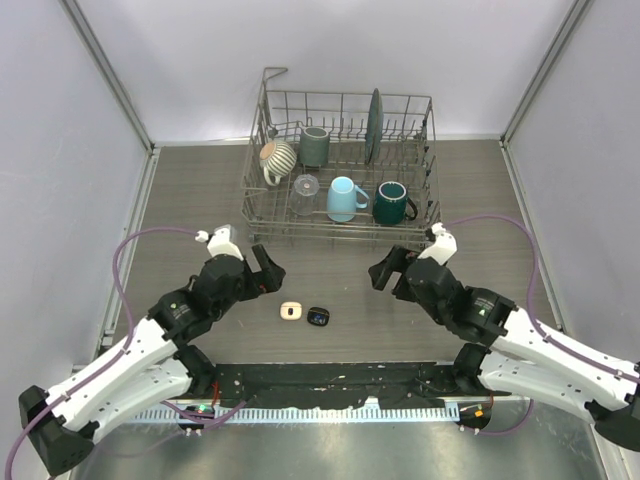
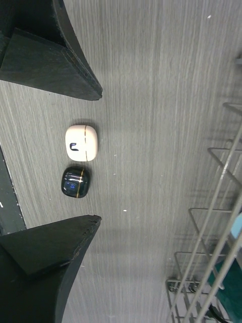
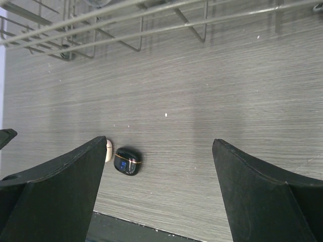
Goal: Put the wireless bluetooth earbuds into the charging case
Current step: Reset both arms
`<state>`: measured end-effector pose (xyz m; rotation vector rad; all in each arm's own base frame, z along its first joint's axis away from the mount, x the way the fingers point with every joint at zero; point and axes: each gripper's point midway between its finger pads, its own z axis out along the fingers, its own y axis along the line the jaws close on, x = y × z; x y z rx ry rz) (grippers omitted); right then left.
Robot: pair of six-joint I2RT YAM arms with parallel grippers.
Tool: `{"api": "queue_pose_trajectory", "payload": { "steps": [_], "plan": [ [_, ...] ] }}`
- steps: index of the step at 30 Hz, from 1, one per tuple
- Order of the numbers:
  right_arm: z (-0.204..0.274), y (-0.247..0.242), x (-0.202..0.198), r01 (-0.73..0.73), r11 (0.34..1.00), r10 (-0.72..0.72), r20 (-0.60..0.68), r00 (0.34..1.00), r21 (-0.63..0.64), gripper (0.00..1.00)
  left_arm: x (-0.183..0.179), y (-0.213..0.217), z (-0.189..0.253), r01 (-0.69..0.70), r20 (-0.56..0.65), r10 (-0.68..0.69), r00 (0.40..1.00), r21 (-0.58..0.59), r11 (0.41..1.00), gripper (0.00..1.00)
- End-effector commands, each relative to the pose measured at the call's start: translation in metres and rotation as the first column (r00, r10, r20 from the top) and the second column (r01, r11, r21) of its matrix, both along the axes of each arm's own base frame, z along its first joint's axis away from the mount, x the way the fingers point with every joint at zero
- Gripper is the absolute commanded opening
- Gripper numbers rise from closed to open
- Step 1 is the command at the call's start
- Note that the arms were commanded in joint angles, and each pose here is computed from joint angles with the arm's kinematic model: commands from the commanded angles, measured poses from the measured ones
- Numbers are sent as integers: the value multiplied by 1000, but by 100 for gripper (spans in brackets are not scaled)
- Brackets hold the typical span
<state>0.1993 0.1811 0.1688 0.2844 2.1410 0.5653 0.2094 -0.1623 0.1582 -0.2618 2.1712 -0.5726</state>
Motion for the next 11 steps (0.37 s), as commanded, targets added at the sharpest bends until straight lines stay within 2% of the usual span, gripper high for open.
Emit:
{"api": "queue_pose_trajectory", "payload": {
  "steps": [1,8,11],
  "plan": [
    [44,-15,8,71,995,-78,109,991,73,91,6,20,29,-80,95,80,992,-3,997,100],
    [76,-32,11,114,988,-133,193,972,102,91,4,49,48,-159,170,151,974,33,987,100],
    [85,-37,15,127,991,-133,214,968,45,91,5,60,52,-203,179,188,966,70,977,100]
  ]
}}
